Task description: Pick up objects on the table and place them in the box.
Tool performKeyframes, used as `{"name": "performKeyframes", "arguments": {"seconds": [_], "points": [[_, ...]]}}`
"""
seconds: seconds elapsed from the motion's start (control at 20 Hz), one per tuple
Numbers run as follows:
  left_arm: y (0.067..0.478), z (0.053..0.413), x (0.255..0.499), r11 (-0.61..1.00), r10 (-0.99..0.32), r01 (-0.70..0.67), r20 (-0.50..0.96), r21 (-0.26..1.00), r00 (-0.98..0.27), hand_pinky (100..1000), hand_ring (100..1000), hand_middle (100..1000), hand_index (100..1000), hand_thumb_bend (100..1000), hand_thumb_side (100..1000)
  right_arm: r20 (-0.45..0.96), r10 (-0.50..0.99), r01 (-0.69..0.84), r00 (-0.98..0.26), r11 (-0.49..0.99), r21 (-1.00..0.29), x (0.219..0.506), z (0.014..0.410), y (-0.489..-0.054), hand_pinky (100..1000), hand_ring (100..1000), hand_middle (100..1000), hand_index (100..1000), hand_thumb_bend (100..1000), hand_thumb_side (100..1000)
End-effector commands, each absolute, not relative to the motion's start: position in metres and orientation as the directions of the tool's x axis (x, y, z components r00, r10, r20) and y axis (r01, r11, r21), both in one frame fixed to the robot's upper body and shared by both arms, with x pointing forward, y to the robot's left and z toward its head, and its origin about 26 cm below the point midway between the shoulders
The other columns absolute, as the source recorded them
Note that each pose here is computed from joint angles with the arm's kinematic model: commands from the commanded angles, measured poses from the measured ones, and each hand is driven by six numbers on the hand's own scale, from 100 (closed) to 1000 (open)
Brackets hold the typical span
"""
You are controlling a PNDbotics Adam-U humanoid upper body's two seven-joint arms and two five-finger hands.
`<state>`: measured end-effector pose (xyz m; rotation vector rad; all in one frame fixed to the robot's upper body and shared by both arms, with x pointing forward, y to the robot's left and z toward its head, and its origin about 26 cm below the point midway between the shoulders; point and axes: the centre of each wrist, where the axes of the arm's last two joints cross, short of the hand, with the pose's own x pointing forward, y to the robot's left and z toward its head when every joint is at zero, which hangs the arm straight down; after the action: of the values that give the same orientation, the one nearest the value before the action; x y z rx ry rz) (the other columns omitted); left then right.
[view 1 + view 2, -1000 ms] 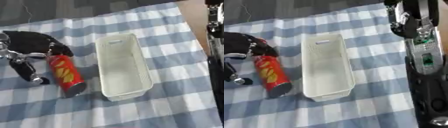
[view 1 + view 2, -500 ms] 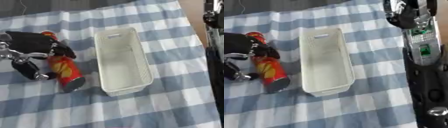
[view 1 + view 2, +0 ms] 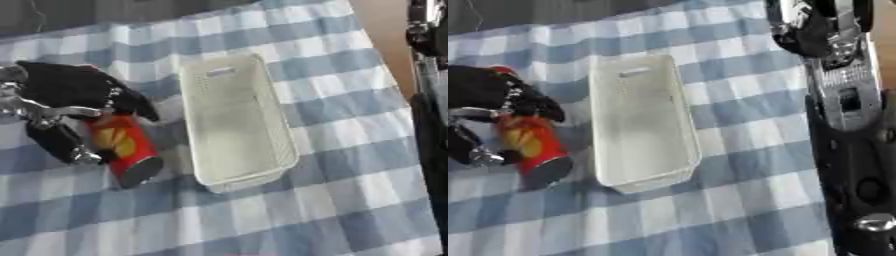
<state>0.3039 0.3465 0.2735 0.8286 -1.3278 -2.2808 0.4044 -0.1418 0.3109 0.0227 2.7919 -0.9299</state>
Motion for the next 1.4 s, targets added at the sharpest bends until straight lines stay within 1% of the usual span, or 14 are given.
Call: {"name": "performKeyframes", "arguments": {"seconds": [0.05,0.25,0.45,0.6,0.9,1.05,1.1,1.15,1.2,1.25,1.3,1.4], "points": [[0.347,0.288,0.301,-0.552,-0.556,-0.03,-0.395,0.834,-0.731,794,826,874,992,397,383,-0.272,-0.068,0.126,-0.96,0.764,-0.633,0.402,0.322,-0.144,721,784,933,888,100,711],[0.349,0.286,0.303,-0.578,-0.552,-0.042,-0.429,0.815,-0.715,800,828,874,994,438,405,-0.273,-0.068,0.126,-0.96,0.761,-0.636,0.402,0.323,-0.143,722,785,933,888,100,711],[0.354,0.288,0.305,-0.614,-0.549,-0.053,-0.475,0.787,-0.688,810,834,876,1000,538,465,-0.274,-0.067,0.13,-0.96,0.758,-0.639,0.402,0.323,-0.144,722,785,933,888,100,710],[0.359,0.287,0.307,-0.635,-0.551,-0.056,-0.503,0.771,-0.666,813,835,876,1000,554,477,-0.276,-0.065,0.133,-0.959,0.756,-0.641,0.403,0.325,-0.144,721,784,933,888,100,709],[0.37,0.281,0.313,-0.643,-0.575,-0.036,-0.513,0.765,-0.637,810,833,875,1000,543,474,-0.287,-0.067,0.14,-0.956,0.755,-0.64,0.403,0.331,-0.142,720,781,933,887,100,706],[0.374,0.278,0.315,-0.645,-0.582,-0.026,-0.514,0.764,-0.63,806,829,872,997,520,463,-0.294,-0.068,0.144,-0.953,0.756,-0.639,0.403,0.334,-0.141,717,777,932,886,100,703],[0.375,0.277,0.316,-0.645,-0.583,-0.024,-0.512,0.764,-0.631,805,828,871,997,520,463,-0.297,-0.068,0.145,-0.952,0.756,-0.639,0.403,0.336,-0.141,717,777,931,886,100,660],[0.375,0.275,0.316,-0.641,-0.584,-0.021,-0.506,0.767,-0.635,805,827,870,995,505,454,-0.3,-0.069,0.146,-0.951,0.756,-0.638,0.403,0.337,-0.14,717,776,932,886,100,701],[0.375,0.275,0.317,-0.643,-0.582,-0.022,-0.507,0.766,-0.636,805,828,871,996,510,457,-0.302,-0.07,0.148,-0.951,0.756,-0.638,0.403,0.338,-0.139,717,777,932,886,100,702],[0.375,0.274,0.317,-0.643,-0.58,-0.024,-0.507,0.765,-0.637,802,824,868,992,483,442,-0.305,-0.071,0.149,-0.95,0.756,-0.638,0.403,0.34,-0.139,716,774,931,886,100,699],[0.375,0.273,0.318,-0.643,-0.578,-0.025,-0.507,0.765,-0.64,802,824,868,992,485,443,-0.308,-0.072,0.15,-0.949,0.755,-0.638,0.403,0.341,-0.138,716,774,931,886,100,700],[0.374,0.271,0.318,-0.642,-0.574,-0.028,-0.505,0.766,-0.644,794,816,861,985,456,427,-0.312,-0.073,0.152,-0.947,0.755,-0.638,0.403,0.343,-0.137,715,773,931,885,100,698]]}}
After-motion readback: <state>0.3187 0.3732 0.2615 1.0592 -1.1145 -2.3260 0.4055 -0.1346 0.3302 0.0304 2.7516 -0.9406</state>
